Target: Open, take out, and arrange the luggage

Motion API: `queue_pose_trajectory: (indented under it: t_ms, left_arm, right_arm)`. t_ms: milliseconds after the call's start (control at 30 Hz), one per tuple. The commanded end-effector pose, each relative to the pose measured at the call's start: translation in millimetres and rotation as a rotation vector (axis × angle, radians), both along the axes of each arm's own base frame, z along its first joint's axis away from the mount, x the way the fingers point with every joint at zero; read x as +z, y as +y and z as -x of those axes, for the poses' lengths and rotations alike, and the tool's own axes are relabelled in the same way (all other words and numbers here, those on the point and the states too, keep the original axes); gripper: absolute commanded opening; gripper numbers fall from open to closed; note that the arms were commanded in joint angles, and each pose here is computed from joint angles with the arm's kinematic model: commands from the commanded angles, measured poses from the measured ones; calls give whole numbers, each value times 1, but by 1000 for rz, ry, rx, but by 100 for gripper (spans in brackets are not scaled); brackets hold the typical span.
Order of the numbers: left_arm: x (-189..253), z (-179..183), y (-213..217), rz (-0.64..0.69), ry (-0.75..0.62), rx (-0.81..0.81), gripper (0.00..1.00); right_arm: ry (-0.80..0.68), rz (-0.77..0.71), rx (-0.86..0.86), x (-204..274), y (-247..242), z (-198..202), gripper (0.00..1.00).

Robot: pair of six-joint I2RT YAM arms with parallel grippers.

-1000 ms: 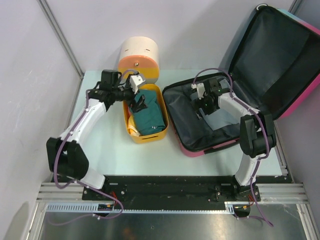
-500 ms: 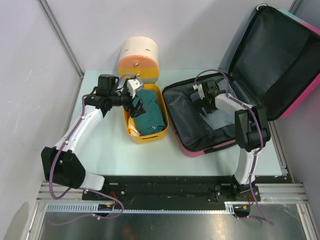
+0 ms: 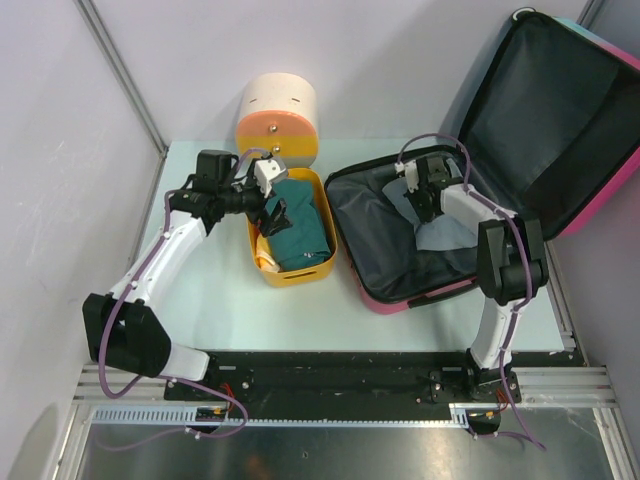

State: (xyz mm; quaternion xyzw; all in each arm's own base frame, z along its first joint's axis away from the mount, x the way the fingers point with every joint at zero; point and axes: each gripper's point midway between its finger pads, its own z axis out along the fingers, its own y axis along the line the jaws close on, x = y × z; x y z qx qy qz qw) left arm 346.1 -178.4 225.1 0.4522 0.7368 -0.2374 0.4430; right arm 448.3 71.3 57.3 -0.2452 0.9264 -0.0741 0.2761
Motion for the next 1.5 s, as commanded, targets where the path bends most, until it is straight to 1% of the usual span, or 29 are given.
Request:
queue_pose_trajectory:
  t_ms: [0, 67, 100, 167, 267, 433, 533, 600, 633, 700, 800, 967, 1033, 1100, 1133, 1167, 1200, 1233, 1267, 1300, 1333, 1367, 1400, 1433, 1467]
  left_arm:
    - [13, 3, -2, 38, -5, 5, 99]
    - [15, 3, -2, 47, -1, 4, 99]
    - [15, 3, -3, 48, -1, 4, 100]
    - [16, 3, -3, 56, 7, 5, 99]
    - [16, 2, -2, 65, 17, 10, 99]
    - [13, -3, 2, 81, 47, 28, 99]
    - [13, -4, 5, 97, 65, 41, 99]
    - [13, -5, 7, 106, 75, 47, 99]
    - [13, -5, 8, 109, 79, 51, 99]
    - [12, -6, 9, 109, 83, 59, 99]
    - [13, -5, 9, 111, 82, 61, 99]
    - [14, -5, 10, 111, 80, 63, 99]
    - [13, -6, 10, 110, 80, 62, 99]
    - [14, -6, 11, 111, 78, 64, 99]
    - [12, -8, 11, 115, 91, 71, 99]
    - [14, -8, 12, 124, 96, 73, 99]
    - [13, -9, 13, 132, 110, 79, 99]
    - [13, -10, 13, 147, 129, 88, 99]
    - [14, -13, 18, 160, 141, 103, 99]
    - [15, -15, 20, 171, 150, 112, 99]
    - [15, -16, 22, 185, 170, 129, 99]
    - [14, -20, 29, 198, 183, 150, 99]
    - [15, -20, 32, 212, 198, 163, 98]
    - [13, -21, 35, 219, 211, 175, 98]
    - [13, -24, 42, 230, 217, 195, 98]
  right_arm:
    - [-29, -207, 62, 48, 23, 4, 0]
    - [-64, -269, 69, 74, 28, -1, 0]
    - [-84, -334, 96, 91, 36, -1, 0]
    - [-125, -409, 73, 120, 35, -9, 0]
    - [-140, -538, 117, 153, 48, -9, 0]
    - [-181, -656, 170, 191, 63, -7, 0]
    - [-199, -765, 209, 216, 77, -5, 0]
    - [-212, -839, 268, 238, 91, -1, 0]
    - [-201, -881, 258, 245, 98, 1, 0]
    - [-199, -920, 297, 256, 111, 4, 0]
    - [-177, -979, 285, 264, 118, 6, 0]
    - [-43, -1152, 192, 253, 120, 12, 0]
    - [-34, -1144, 168, 246, 117, 10, 0]
    - [-84, -1113, 160, 253, 116, 5, 0]
    - [-90, -1091, 170, 255, 125, 8, 0]
    - [-169, -1026, 202, 267, 124, 1, 0]
    - [-195, -980, 227, 270, 131, 2, 0]
    - [-169, -912, 264, 263, 151, 14, 0]
    - [-259, -804, 239, 273, 151, 5, 0]
    - [-305, -715, 279, 273, 154, 6, 0]
    - [-333, -631, 245, 268, 152, 3, 0]
    - [-332, -595, 290, 266, 174, 15, 0]
    - [-343, -554, 300, 265, 178, 17, 0]
    - [-319, -514, 289, 254, 184, 20, 0]
    - [-300, -503, 314, 249, 201, 29, 0]
